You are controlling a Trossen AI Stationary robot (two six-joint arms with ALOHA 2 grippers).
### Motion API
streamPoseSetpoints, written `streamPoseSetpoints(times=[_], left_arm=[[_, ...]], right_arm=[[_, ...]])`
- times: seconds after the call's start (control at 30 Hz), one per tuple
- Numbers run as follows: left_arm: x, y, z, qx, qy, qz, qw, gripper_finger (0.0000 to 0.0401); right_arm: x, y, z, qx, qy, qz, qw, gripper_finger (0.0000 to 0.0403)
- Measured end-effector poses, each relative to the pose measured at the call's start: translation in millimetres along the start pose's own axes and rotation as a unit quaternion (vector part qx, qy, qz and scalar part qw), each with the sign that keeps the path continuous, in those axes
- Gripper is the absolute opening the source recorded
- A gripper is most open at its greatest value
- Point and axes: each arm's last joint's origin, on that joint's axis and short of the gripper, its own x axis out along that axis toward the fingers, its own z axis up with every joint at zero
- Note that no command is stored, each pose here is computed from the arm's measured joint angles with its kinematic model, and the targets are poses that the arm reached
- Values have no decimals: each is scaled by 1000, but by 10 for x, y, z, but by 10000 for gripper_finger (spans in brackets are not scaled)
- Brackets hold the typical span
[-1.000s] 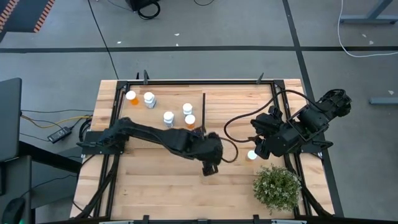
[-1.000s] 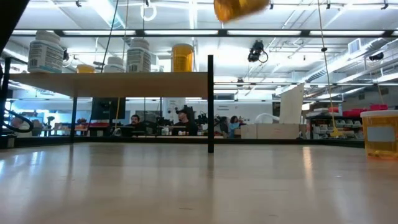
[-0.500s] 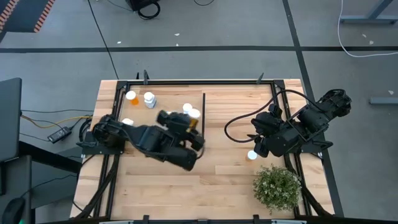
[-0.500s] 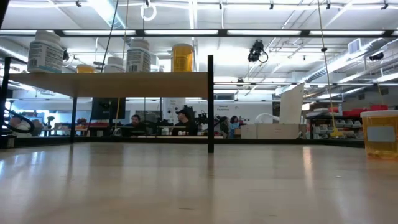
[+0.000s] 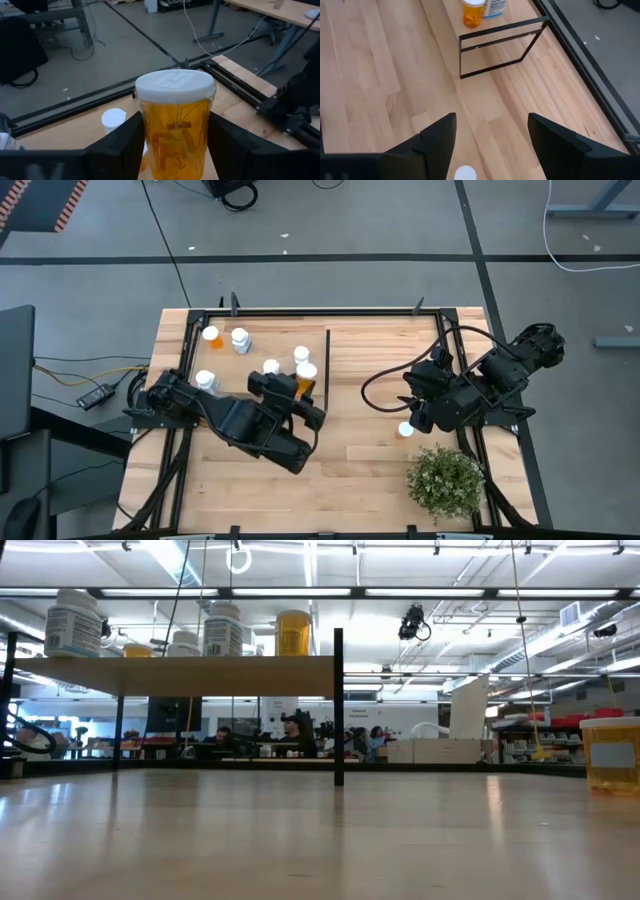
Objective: Pick and place medicine bottles onto shelf by color
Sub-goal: Put the orange pill bottle on the shelf
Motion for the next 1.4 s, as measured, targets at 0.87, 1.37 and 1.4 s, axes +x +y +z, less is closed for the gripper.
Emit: streamPoseSetpoints(times=[0.87,1.37,1.4], left_arm=[[-214,957,-185,-18,6,-3,1000,188],[-25,1290,-993,-58,45,56,996,190],[-7,1301,-1012,-53,45,60,996,193]], right_arm=[[-2,-4,3,-21,-6,-5,1000,253],[0,-9,8,-10,-11,-10,1000,253],[0,-8,8,-10,-11,-11,1000,253]])
